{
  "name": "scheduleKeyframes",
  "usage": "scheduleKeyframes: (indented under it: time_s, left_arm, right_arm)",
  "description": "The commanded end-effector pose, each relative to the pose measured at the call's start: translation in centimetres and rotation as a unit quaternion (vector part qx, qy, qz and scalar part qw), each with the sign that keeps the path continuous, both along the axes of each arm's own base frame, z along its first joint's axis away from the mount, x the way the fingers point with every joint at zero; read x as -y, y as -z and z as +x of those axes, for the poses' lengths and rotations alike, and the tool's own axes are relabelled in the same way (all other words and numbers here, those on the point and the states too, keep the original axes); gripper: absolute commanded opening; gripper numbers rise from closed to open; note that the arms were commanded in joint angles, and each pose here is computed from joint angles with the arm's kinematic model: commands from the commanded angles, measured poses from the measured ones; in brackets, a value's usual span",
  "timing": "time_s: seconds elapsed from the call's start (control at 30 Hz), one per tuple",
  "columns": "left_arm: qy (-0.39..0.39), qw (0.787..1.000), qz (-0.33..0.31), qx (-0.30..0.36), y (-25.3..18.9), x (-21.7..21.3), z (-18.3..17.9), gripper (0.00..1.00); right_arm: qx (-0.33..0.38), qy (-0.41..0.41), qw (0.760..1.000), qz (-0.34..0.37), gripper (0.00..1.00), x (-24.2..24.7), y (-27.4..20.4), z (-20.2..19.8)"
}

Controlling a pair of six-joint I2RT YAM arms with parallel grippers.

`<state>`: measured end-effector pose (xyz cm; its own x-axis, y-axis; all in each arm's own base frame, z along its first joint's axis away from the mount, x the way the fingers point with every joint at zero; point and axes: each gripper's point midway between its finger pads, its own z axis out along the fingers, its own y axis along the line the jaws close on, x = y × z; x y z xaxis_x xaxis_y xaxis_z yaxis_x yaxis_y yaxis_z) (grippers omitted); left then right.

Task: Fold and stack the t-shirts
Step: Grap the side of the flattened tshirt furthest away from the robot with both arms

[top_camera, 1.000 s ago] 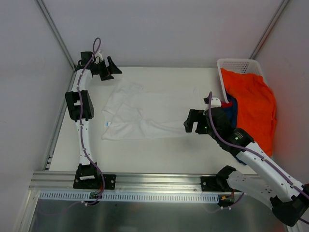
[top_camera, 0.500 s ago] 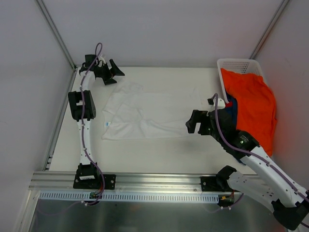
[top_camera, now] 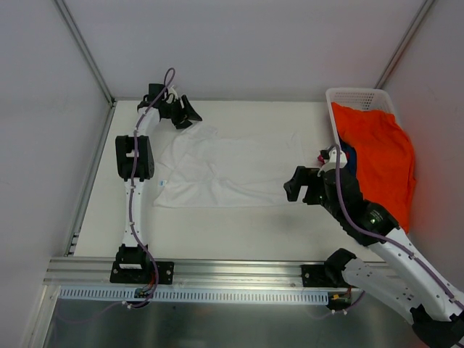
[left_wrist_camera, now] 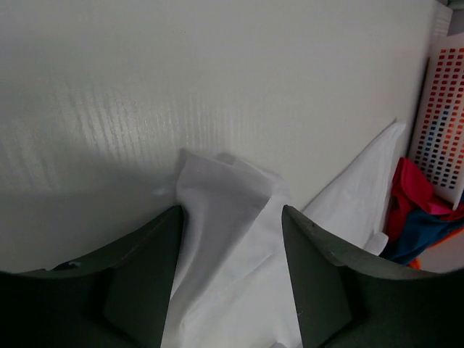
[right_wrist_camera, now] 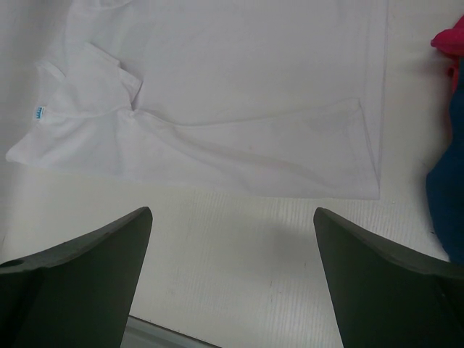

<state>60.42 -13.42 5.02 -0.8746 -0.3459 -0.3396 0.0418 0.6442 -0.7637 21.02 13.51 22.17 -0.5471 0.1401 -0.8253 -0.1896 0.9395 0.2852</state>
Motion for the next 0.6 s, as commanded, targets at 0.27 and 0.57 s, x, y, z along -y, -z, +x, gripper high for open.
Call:
scheduleKeyframes:
  time_s: [0.27,0.57]
  left_arm:
    - [-0.041,0.998,0.043,-0.010,0.9,-2.4,0.3,0.00]
    - [-0.007,0.998,0.054,0.016,-0.3,-1.6,-0.7,0.00]
  right_arm:
    - [0.003,0.015,1.000,-0.011,1.00,1.0,0.0,-0.2]
    - [-0.059,-0.021,0.998,-0.029,0.99,-2.9,2.9,7.7]
